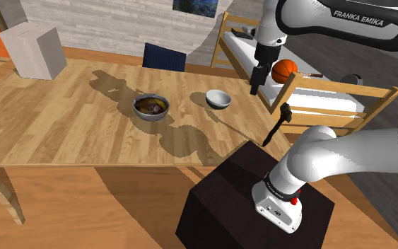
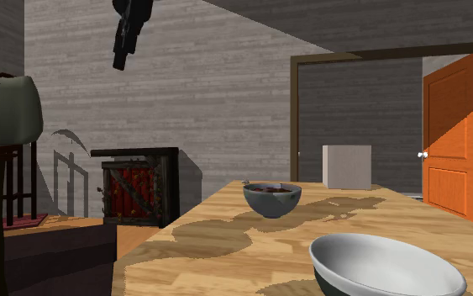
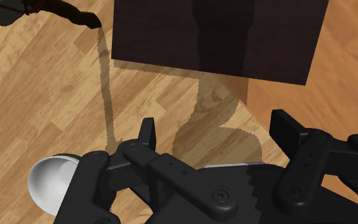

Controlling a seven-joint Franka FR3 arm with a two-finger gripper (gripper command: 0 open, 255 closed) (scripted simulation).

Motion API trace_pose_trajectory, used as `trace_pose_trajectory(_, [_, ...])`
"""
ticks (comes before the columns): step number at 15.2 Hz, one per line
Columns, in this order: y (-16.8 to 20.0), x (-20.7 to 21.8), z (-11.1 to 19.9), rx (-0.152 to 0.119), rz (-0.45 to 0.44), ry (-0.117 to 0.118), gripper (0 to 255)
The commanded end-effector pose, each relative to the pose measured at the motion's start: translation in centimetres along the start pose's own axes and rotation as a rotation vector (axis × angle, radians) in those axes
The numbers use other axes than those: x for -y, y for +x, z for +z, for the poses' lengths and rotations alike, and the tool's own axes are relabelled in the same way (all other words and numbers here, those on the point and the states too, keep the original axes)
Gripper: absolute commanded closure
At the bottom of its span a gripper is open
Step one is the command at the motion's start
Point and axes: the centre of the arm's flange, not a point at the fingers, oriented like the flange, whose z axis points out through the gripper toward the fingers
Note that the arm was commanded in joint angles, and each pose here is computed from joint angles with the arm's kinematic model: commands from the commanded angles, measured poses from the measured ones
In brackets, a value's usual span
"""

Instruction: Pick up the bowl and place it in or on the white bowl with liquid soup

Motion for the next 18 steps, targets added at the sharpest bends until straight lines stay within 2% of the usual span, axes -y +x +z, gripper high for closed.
trace_pose_trajectory(1, [0.0, 0.0, 0.0, 0.000, 0.000, 0.000, 0])
trace_pose_trajectory(18, [13.2, -8.5, 14.3, -0.063, 0.046, -0.100, 0])
